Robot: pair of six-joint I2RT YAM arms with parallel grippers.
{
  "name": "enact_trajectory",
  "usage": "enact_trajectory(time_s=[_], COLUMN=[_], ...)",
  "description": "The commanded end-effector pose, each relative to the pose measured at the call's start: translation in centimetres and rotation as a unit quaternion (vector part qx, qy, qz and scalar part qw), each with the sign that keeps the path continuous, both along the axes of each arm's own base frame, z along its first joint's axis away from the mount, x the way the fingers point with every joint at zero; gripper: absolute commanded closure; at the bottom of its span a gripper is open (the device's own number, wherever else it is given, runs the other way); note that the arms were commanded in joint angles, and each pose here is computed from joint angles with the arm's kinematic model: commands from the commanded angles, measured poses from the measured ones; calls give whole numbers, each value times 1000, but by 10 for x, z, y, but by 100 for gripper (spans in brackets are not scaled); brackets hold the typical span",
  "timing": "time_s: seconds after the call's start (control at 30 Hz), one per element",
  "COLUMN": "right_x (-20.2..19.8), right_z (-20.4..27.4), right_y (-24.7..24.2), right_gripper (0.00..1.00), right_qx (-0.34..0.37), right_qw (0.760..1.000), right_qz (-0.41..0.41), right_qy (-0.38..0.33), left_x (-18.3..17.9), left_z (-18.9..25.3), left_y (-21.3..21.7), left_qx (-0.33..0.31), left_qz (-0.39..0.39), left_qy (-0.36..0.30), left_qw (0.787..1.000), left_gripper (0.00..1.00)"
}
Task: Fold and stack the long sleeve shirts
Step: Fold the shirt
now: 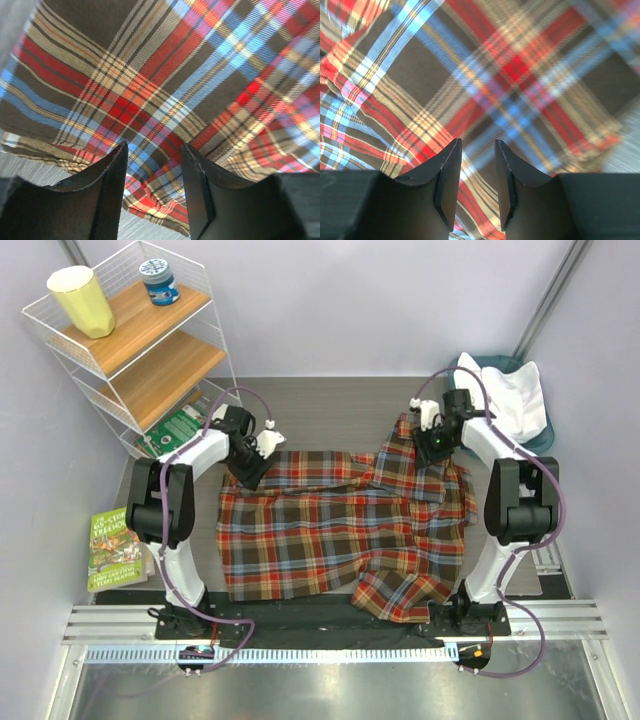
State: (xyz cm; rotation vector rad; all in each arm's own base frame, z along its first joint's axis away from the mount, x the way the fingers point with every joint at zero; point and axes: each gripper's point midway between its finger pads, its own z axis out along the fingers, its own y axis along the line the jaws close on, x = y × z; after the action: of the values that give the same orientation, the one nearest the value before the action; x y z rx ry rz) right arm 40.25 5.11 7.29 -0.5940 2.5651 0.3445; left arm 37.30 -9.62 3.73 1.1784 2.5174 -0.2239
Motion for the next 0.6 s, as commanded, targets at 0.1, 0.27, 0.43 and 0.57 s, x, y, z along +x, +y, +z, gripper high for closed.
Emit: enact_trajectory(time_s=[0.1, 0.27, 0.43, 0.57], right_x=[-24, -6, 16, 38], right_z=[-51, -74, -37, 33], right_y=[-3, -14, -2, 6], right_gripper=[62, 63, 62, 51], right_qx=[-58, -91, -62, -41], right_qw=[997, 994, 997, 997], right_qz=[22, 11, 29, 33], right_qy=[52, 53, 27, -61], left_x=[-12, 3, 11, 2], left_z=[-15, -22, -16, 0], left_y=[23, 23, 14, 5], left_qx=[60, 65, 47, 19], left_qz=[-5, 16, 20, -11], left_qy=[13, 11, 29, 23], left_qw=[998, 998, 998, 1000], left_gripper=[53, 53, 53, 46])
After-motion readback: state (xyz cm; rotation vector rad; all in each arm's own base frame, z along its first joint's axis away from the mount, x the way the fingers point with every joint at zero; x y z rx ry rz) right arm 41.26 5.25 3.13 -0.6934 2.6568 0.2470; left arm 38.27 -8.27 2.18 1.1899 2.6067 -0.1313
